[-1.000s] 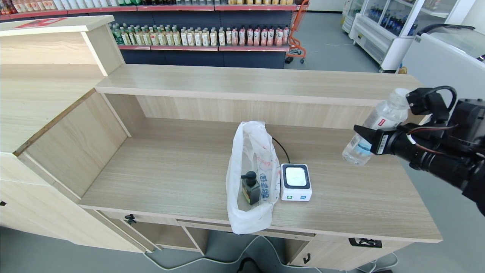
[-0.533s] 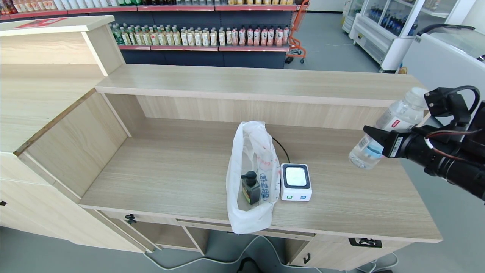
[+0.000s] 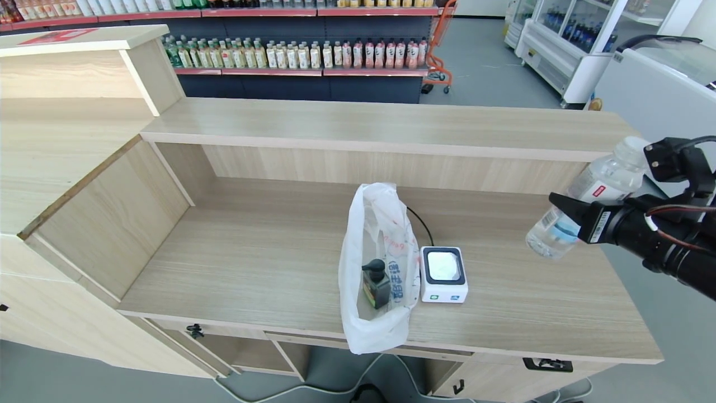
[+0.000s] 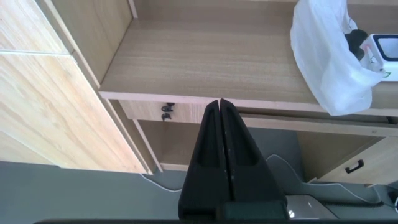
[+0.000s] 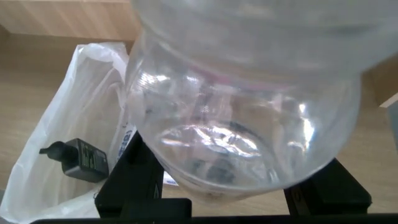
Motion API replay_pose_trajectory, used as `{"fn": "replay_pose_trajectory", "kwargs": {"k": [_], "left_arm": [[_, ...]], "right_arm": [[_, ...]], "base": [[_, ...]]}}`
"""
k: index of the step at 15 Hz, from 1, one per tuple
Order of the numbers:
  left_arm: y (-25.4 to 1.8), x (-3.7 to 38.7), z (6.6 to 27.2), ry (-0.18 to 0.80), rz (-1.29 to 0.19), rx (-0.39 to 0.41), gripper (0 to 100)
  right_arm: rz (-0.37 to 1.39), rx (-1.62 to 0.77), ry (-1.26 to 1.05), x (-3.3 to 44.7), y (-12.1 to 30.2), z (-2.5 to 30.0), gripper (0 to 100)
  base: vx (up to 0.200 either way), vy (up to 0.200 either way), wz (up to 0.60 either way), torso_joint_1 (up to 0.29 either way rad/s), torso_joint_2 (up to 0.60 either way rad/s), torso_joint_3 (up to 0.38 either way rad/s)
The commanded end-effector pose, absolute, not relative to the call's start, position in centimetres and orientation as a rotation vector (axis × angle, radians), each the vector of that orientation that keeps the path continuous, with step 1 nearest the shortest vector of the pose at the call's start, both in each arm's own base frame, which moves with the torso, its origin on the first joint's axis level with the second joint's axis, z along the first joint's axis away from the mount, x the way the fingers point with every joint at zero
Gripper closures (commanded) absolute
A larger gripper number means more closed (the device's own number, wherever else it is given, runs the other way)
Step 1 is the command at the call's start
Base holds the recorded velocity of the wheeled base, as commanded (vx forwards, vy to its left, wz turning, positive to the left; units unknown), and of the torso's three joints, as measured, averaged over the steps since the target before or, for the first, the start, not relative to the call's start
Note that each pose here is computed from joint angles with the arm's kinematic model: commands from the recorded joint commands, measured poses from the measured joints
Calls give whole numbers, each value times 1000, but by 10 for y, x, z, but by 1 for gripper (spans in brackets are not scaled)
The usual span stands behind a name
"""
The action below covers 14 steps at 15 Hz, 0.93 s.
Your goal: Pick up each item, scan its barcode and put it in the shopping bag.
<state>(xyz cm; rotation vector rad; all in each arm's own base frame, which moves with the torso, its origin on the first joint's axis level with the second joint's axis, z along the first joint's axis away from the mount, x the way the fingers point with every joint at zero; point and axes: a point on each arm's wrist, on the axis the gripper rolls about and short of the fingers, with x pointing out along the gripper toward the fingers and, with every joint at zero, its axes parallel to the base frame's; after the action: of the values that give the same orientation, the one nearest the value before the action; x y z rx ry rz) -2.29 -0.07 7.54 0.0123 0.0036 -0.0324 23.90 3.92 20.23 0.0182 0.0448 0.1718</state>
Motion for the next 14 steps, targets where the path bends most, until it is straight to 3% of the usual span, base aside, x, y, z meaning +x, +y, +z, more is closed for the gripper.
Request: {"fn": "replay_pose_trajectory", "kwargs": {"k": [1, 5, 14], "left_arm": [[-1, -23, 75, 4, -32, 12, 100], [-1, -23, 76, 1, -32, 12, 100], [-1, -23, 75, 3, -31, 12, 100]], "right_arm": [[176, 19, 40, 239, 40, 204, 100], [185, 19, 57, 268, 45, 200, 100], [290, -3, 144, 336, 84, 156, 100]], "base": [[0, 200, 0, 32, 2, -7], [0, 200, 0, -4, 6, 4], [0, 0, 0, 0, 0, 0]]}}
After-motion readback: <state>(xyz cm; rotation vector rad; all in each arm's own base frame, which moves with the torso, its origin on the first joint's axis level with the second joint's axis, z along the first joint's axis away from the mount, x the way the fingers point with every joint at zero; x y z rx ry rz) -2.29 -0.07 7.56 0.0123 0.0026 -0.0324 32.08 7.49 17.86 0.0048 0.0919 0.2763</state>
